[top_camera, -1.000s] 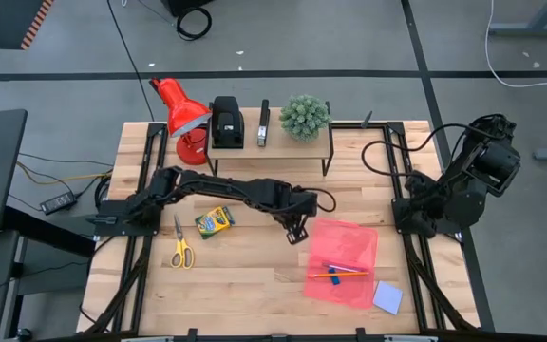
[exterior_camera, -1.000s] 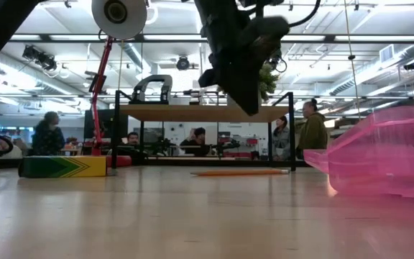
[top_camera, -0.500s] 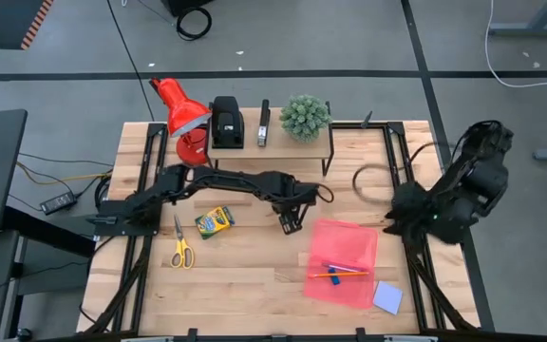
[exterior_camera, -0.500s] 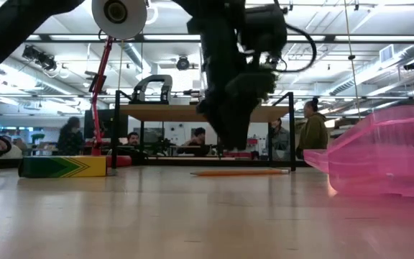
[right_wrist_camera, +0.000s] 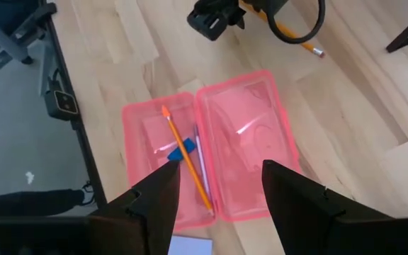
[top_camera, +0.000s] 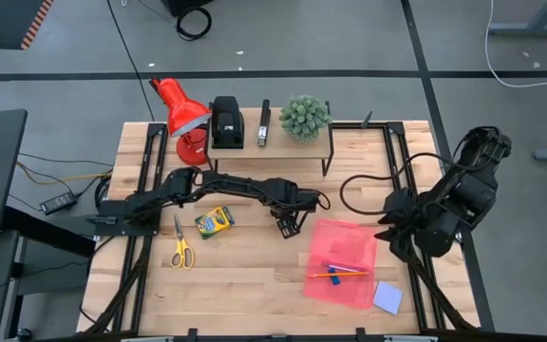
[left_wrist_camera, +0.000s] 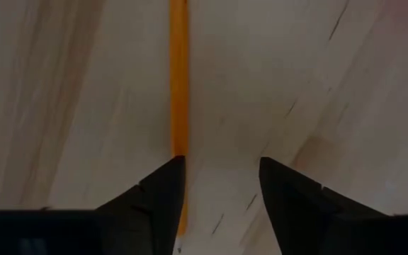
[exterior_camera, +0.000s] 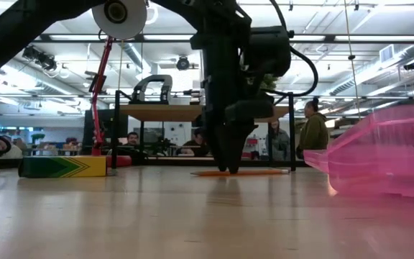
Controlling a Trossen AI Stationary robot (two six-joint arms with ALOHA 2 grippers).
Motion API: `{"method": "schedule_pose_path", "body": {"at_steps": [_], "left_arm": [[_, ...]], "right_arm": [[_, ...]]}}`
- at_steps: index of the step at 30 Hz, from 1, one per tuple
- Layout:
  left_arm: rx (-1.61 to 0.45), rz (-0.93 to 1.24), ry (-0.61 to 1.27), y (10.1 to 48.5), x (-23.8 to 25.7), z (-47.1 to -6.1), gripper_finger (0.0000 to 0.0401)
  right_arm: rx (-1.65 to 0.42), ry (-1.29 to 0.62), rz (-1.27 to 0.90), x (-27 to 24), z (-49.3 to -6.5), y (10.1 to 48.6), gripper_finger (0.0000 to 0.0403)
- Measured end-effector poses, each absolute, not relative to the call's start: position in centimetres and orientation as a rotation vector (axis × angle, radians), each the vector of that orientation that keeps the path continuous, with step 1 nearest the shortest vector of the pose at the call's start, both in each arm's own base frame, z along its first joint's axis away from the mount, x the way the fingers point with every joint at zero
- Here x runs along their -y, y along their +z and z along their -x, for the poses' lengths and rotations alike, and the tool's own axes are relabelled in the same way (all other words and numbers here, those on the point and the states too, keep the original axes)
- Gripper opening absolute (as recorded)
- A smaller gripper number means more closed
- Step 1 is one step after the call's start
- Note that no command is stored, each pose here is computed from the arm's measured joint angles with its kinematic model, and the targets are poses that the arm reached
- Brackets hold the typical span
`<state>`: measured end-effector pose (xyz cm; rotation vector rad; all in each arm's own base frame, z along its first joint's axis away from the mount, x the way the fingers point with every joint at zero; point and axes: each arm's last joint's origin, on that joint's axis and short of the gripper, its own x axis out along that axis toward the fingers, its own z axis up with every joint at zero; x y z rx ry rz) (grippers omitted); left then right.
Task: Pack school essentials
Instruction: Put the orange pencil into the pink supply box
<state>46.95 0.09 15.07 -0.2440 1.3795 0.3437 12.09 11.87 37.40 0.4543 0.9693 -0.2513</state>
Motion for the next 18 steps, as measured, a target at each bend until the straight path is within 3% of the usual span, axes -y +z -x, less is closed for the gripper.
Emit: {"method": "schedule_pose_path", "body": {"at_steps": [18], "left_arm": [[-1.369, 0.295, 0.311, 15.8, -1.4, -46.9, 0.0187]], "right_arm": [[-0.957, -0.236, -0.468, -11.3, -11.6, 37.8, 0.0206]]}}
